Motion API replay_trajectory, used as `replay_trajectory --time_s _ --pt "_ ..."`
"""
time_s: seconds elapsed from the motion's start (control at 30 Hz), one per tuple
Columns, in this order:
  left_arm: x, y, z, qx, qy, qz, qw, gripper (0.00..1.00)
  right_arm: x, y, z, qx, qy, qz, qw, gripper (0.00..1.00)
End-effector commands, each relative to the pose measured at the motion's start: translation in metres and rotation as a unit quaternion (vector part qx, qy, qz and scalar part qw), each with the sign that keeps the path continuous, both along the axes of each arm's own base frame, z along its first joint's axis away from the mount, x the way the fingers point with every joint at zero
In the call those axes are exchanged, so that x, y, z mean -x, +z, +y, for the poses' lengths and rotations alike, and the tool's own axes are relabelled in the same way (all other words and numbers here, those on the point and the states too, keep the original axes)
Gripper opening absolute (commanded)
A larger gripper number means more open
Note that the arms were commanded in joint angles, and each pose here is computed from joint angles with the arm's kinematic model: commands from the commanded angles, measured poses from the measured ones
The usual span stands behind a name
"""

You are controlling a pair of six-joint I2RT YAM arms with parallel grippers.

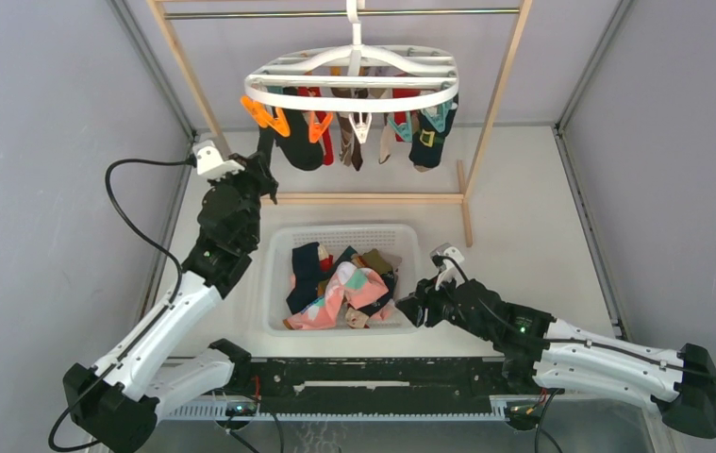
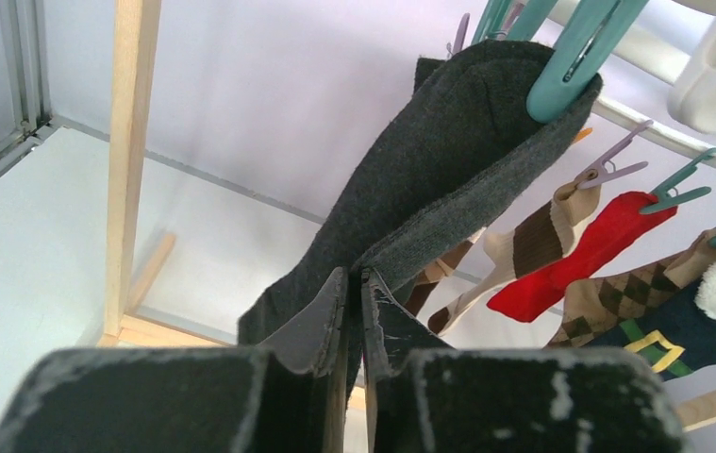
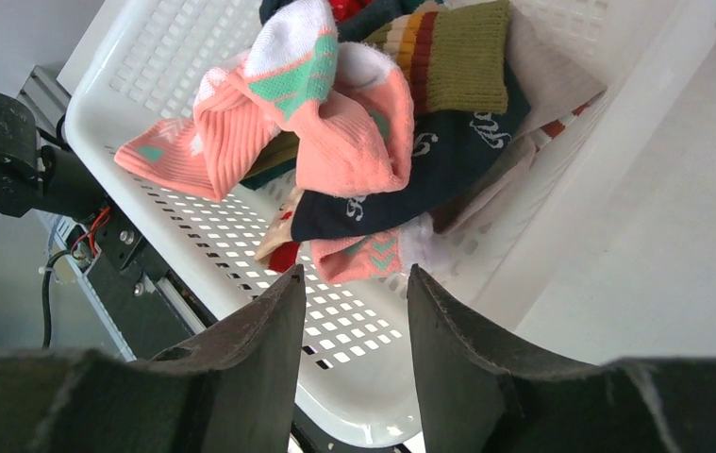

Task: Remove the socks clipped to the hanger
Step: Adjust the sock on the hanger.

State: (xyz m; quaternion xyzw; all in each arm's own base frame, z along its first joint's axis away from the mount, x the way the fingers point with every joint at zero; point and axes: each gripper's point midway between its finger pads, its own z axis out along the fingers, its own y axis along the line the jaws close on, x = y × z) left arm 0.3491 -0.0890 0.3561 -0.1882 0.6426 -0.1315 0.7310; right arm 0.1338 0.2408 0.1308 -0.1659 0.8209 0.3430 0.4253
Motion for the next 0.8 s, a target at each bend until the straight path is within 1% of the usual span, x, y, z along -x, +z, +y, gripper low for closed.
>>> replay_trajectory --time_s 0.0,0.77 --pt "0.0050 -0.0007 -0.0017 0.011 -0.015 -0.007 1.000 0.12 -0.0011 0.0134 0.0049 -0.027 -0.003 -0.008 1.000 0.51" --pt "0.0145 0.0048 -0.0050 0.027 -0.037 -0.018 0.999 0.08 0.0018 0.0145 -0.0007 -0.027 -0.008 -0.008 1.000 0.51"
